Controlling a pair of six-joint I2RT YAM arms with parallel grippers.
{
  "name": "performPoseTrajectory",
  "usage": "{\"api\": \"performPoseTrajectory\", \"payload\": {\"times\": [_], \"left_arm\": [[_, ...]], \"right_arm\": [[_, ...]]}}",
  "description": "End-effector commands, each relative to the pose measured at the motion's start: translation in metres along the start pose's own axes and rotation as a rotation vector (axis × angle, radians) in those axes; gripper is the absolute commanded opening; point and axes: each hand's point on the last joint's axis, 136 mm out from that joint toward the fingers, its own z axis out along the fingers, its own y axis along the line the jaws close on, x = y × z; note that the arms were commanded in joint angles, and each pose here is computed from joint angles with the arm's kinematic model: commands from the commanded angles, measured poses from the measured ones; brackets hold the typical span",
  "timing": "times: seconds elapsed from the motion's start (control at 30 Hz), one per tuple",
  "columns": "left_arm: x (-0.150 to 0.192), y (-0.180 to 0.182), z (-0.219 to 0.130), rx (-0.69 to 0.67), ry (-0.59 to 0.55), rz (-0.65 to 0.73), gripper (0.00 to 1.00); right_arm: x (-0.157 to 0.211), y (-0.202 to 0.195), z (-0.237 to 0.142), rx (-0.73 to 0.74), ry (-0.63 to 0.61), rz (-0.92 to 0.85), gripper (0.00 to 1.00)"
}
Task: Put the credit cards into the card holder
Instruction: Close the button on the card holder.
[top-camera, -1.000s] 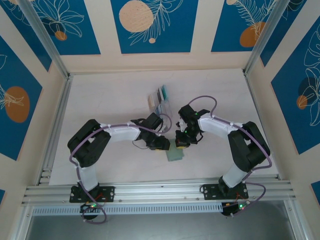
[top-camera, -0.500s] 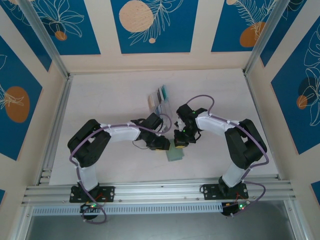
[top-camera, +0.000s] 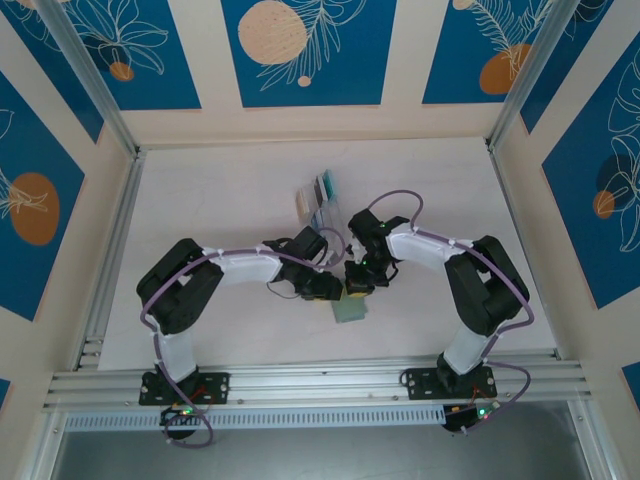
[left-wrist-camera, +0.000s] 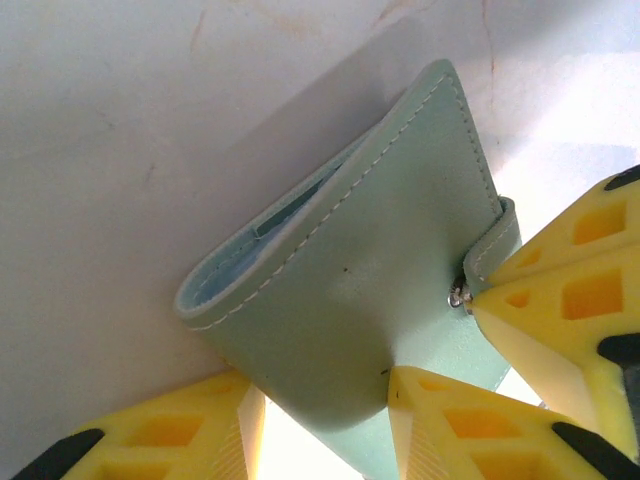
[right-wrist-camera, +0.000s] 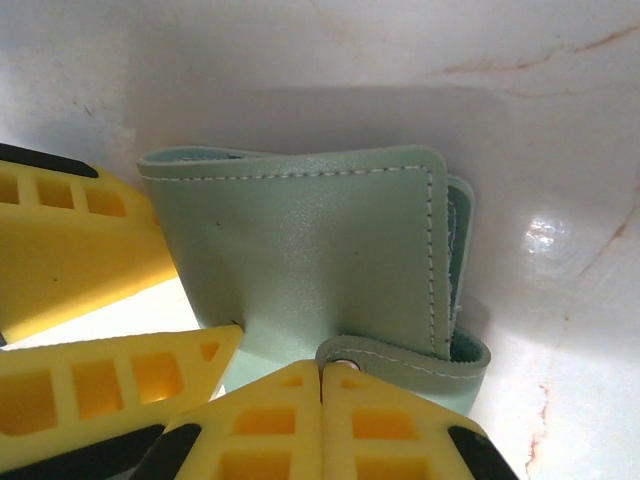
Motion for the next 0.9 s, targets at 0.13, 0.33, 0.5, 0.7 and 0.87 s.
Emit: {"api": "performPoseTrajectory", "payload": {"times": [0.13, 0.33, 0.5, 0.7, 0.87], "left_arm": [[0.008, 0.000, 0.011, 0.017, 0.031, 0.002, 0.35], [0.008, -0.001, 0.011, 0.022, 0.026, 0.001, 0.35], [0.007, 0.000, 0.011, 0.022, 0.025, 0.000, 0.35], [0.006, -0.001, 0.008, 0.023, 0.016, -0.001, 0.35], [0.001, 0.004, -0.008, 0.019, -0.012, -0.015, 0.35]], "right_arm": [[0.007, -0.005, 0.015, 0.041, 0.066, 0.017, 0.00], [0.011, -0.013, 0.022, 0.076, 0.090, 0.039, 0.00], [0.013, -0.019, 0.026, 0.095, 0.102, 0.056, 0.00], [0.011, -0.015, 0.024, 0.083, 0.093, 0.048, 0.00], [0.009, -0.011, 0.024, 0.066, 0.088, 0.046, 0.00]]}}
